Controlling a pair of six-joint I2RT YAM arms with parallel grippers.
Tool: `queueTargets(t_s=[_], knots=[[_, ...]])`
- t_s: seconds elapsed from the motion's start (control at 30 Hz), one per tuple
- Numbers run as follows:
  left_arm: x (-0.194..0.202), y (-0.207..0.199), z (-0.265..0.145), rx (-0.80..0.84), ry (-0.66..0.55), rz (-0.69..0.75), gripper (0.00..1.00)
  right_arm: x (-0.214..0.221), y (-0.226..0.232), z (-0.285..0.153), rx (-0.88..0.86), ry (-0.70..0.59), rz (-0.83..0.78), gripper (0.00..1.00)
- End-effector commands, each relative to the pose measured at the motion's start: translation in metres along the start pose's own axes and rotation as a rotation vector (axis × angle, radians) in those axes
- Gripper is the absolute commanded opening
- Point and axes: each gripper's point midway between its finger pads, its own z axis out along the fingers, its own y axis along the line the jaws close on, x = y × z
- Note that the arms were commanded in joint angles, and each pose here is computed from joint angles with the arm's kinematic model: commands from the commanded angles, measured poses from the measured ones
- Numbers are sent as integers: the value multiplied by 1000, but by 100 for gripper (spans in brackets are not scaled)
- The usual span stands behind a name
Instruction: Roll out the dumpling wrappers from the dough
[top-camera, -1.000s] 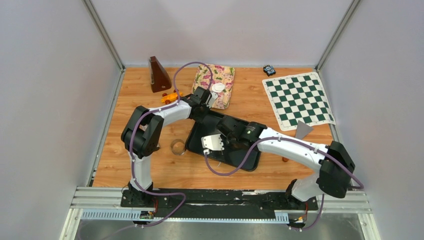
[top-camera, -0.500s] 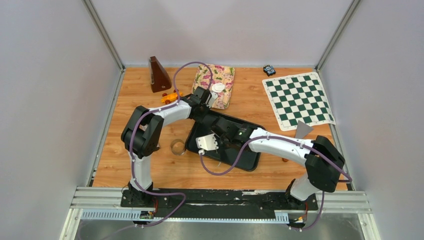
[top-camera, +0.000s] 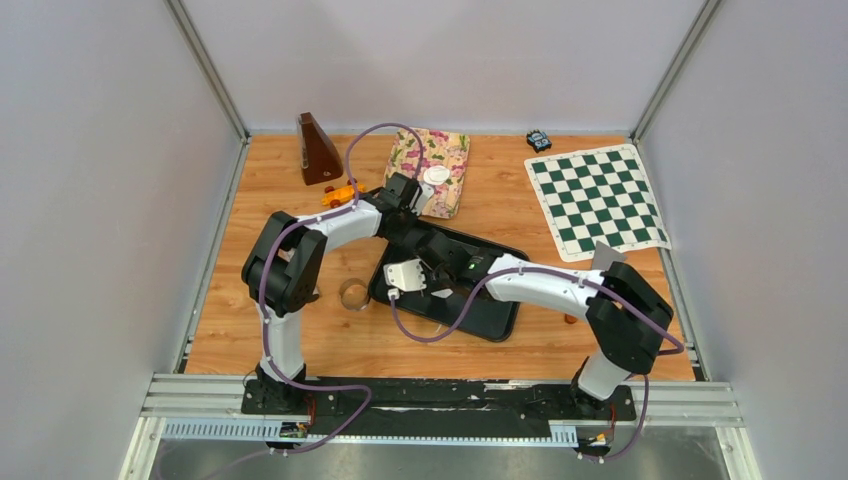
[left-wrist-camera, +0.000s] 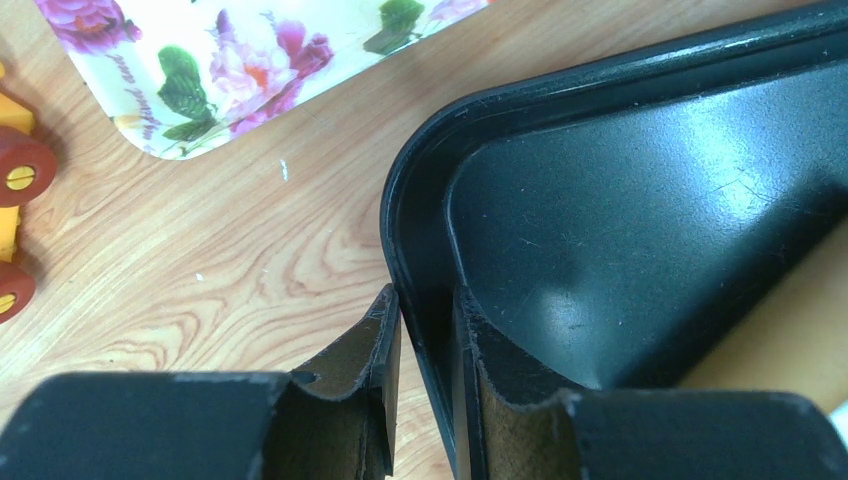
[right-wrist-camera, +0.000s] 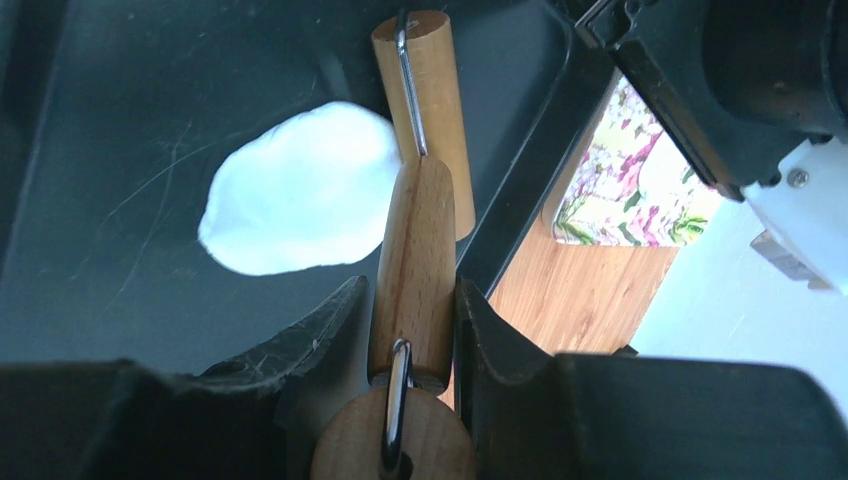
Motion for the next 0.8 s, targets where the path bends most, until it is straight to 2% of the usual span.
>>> queueTargets(t_s=[0.0, 0.17, 0.37, 0.77], knots=[[2, -9, -17, 42, 7, 52, 0, -2, 35, 18, -114, -34, 42, 0], [1, -9, -16, 36, 6, 56, 0, -11, -8, 0, 33, -47, 74, 0], [-2, -7, -16, 33, 9, 65, 0, -25, -66, -60, 188, -136, 92, 0], [-3, -9, -19, 49, 1, 72, 0, -4, -21, -68, 81, -165, 87, 0]])
